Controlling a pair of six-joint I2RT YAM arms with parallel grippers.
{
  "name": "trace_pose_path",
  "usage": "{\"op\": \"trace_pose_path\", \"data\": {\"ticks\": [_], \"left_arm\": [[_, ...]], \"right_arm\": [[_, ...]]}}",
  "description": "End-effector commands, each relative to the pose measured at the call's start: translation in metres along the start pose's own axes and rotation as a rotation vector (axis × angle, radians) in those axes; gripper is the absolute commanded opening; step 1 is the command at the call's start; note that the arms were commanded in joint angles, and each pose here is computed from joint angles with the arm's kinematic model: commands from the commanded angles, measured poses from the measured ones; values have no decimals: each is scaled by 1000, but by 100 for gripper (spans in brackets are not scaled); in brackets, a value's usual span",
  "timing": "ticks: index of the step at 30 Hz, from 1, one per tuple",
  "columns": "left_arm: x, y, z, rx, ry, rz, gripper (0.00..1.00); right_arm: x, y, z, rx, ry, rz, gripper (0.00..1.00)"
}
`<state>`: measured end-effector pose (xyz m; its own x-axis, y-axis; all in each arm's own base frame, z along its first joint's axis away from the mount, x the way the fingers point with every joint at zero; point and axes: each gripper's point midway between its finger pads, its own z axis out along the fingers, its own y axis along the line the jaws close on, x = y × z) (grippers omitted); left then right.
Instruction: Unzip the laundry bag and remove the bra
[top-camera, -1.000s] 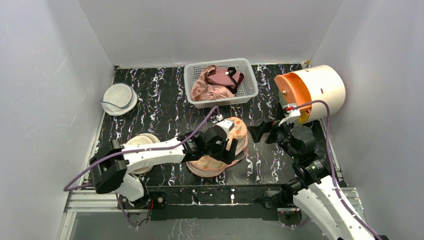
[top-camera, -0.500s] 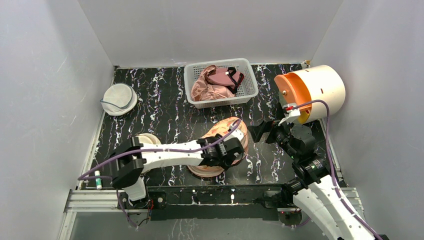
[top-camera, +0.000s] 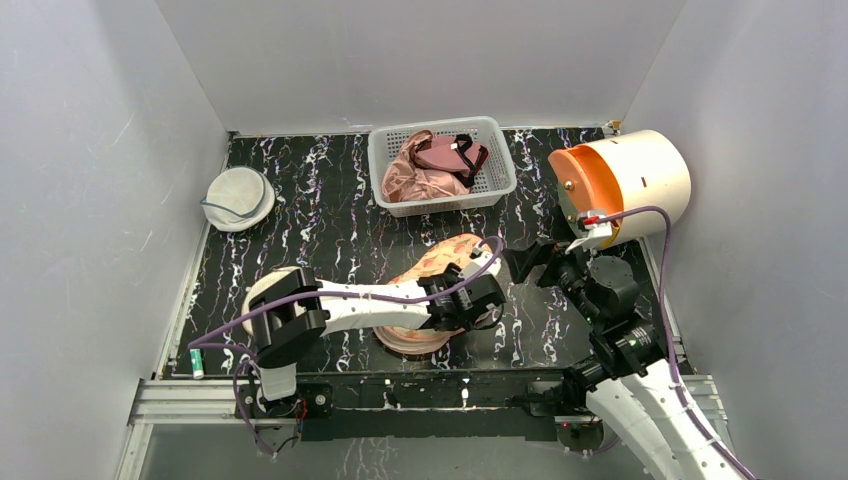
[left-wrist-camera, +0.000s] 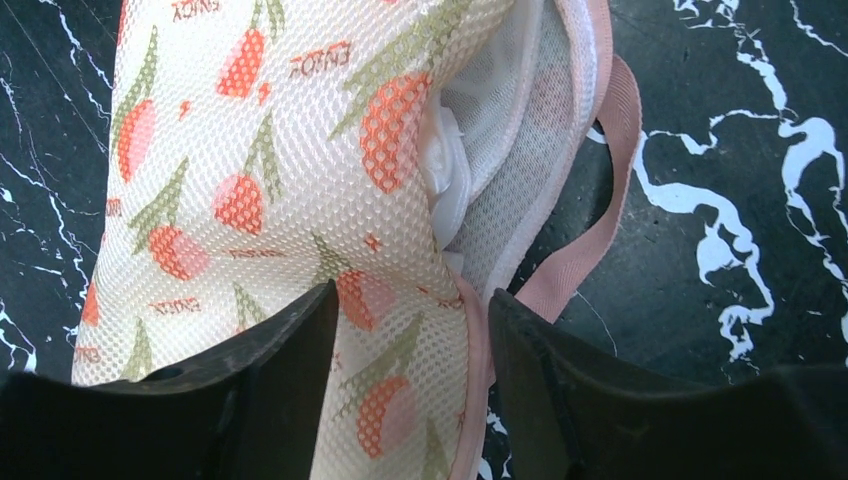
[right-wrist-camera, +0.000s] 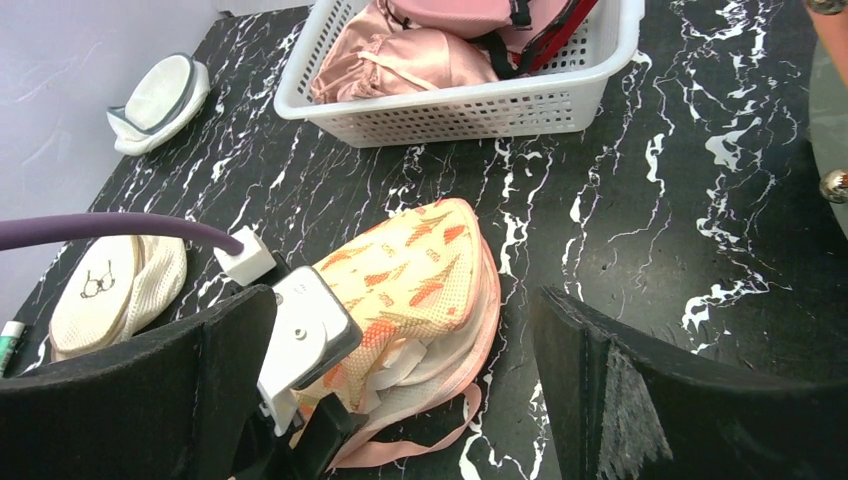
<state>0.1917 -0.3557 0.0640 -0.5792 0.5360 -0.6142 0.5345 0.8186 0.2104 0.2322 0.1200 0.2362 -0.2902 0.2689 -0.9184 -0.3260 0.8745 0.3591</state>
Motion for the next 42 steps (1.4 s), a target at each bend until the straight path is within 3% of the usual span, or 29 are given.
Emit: {"op": "trace_pose_path", "data": {"ticks": [1,8,12,22,27,31,42], "left_arm": [[-15,4,5,-59,-64,-72,50],[-17,9,8,-87,-74,-81,29],[-18,14,-2,-90,-63,-102,0],[-28,50,-59,-6,-68,-283,0],[-22,91,-71,77,-25,-494,0],[-21,134,-87,94,-66,-636,0],[22,187,-73,152,29,-905,0]], "right_arm": [[-21,1,-4,12,-85,10,98],[-20,0,-3,12,-81,14,98],[-18,1,-2,8,-71,13,98],[-6,6,9,-24,-10,4,98],[10,14,18,-82,66,-2,98],[25,17,26,-99,136,5,98],[57,27,39,-166,304,37,98]]}}
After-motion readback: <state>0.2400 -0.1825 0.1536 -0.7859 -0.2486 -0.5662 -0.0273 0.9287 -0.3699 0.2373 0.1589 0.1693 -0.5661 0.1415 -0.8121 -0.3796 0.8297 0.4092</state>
